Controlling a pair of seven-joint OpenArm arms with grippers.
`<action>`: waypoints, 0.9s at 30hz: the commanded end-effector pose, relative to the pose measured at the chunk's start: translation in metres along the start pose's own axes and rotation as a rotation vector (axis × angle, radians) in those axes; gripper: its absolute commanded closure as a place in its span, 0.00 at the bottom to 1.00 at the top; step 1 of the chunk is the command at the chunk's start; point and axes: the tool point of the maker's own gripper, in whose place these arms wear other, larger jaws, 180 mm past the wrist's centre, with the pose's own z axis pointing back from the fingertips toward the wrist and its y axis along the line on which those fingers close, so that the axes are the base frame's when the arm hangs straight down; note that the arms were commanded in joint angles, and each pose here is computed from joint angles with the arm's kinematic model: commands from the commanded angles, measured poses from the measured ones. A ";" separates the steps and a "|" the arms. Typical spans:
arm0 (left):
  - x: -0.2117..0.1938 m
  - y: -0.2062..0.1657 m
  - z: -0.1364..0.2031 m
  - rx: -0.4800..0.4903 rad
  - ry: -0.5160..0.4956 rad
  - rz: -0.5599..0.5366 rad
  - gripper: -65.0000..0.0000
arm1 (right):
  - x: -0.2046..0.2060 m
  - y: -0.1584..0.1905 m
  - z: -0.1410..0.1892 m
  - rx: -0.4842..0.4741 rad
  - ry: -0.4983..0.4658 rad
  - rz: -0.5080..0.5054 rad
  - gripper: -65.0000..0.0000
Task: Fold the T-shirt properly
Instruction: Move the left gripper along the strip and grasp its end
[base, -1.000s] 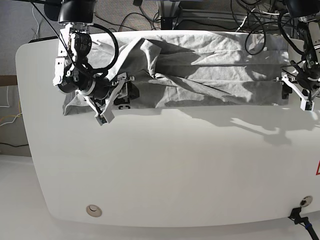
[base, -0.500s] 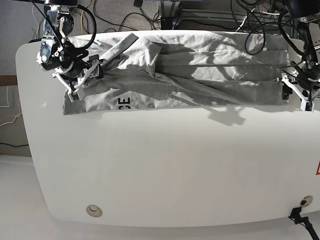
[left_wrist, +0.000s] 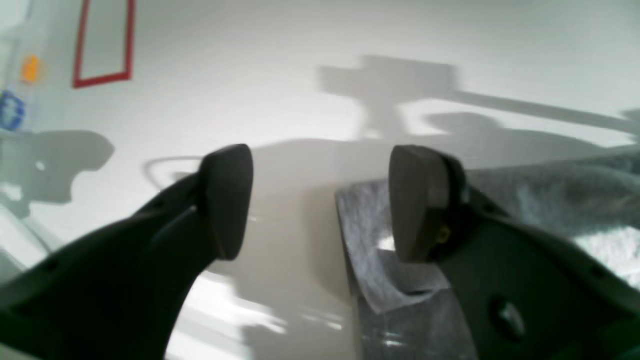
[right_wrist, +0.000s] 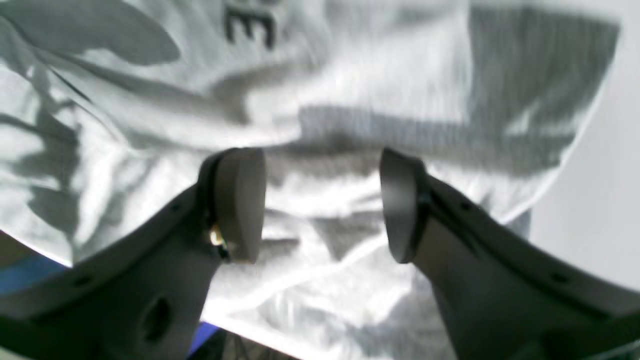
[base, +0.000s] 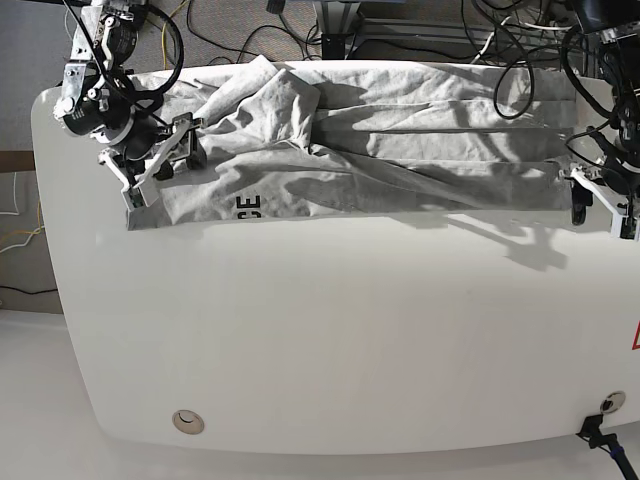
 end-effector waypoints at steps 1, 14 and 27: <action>0.027 -0.002 0.009 0.009 -0.080 -0.025 0.38 | 0.026 0.003 0.005 0.030 -0.081 0.007 0.46; 0.011 -0.044 0.027 -0.046 -0.082 0.003 0.91 | 0.052 0.046 -0.010 0.167 -0.163 -0.036 0.79; -0.069 -0.096 0.018 -0.173 0.117 0.077 1.00 | -0.026 0.044 -0.043 0.204 0.060 -0.163 1.00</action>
